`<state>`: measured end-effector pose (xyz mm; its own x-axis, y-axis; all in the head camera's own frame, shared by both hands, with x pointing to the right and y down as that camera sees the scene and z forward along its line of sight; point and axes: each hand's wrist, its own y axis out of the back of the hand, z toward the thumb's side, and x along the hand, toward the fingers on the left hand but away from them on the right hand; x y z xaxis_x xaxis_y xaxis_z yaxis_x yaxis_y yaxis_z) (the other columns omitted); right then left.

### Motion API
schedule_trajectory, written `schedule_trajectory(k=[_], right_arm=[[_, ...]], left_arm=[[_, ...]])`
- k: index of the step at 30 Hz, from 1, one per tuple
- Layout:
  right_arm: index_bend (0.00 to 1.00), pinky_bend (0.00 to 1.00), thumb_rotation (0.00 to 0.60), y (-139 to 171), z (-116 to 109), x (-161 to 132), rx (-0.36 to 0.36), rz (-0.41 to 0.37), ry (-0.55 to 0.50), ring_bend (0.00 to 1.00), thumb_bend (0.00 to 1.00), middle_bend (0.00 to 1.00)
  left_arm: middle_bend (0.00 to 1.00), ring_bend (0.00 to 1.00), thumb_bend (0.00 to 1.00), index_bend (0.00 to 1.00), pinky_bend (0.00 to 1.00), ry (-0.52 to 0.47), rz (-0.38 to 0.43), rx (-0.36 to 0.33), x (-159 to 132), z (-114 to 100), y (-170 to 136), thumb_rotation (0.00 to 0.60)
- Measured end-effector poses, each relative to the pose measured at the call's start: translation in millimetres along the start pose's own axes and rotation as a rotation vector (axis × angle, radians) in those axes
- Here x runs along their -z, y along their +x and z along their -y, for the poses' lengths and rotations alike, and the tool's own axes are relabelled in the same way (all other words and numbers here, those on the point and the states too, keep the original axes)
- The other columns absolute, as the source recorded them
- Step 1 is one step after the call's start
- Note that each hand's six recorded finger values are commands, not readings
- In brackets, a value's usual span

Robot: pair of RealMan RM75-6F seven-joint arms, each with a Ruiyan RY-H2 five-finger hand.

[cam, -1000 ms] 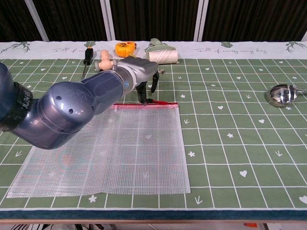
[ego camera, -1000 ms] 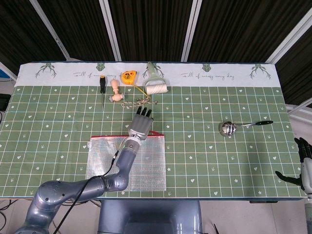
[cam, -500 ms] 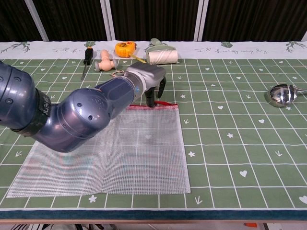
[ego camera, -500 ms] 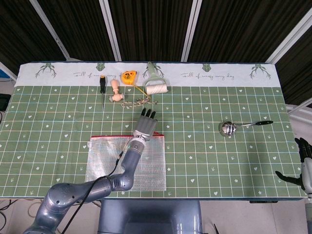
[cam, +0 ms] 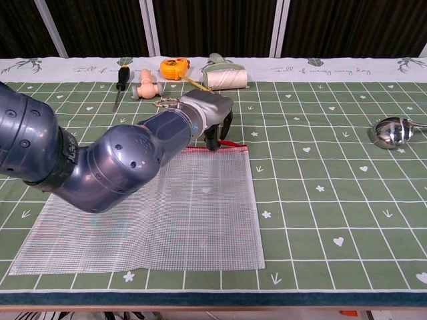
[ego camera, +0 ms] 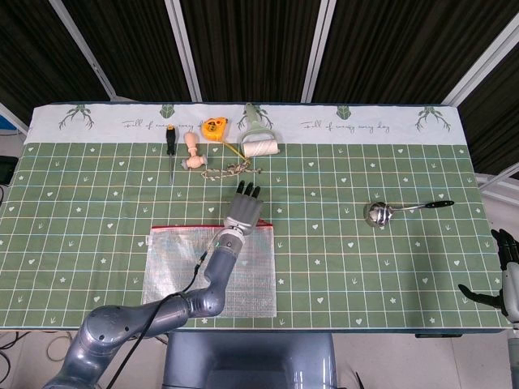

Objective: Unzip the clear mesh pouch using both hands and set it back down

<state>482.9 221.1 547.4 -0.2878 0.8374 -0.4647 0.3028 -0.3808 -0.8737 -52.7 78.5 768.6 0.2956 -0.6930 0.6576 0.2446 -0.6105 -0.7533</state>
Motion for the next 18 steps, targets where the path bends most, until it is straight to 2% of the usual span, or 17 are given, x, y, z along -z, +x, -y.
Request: schedule_trajectory(k=[18], right_arm=[[0.00,0.20,0.600,0.9,-0.2,-0.7,-0.003,0.001,-0.006,0.00,0.16,0.00]], left_arm=[[0.13,0.00,0.37,0.58,0.00,-0.013,0.002,-0.003,2.0,1.0,-1.5,0.600]])
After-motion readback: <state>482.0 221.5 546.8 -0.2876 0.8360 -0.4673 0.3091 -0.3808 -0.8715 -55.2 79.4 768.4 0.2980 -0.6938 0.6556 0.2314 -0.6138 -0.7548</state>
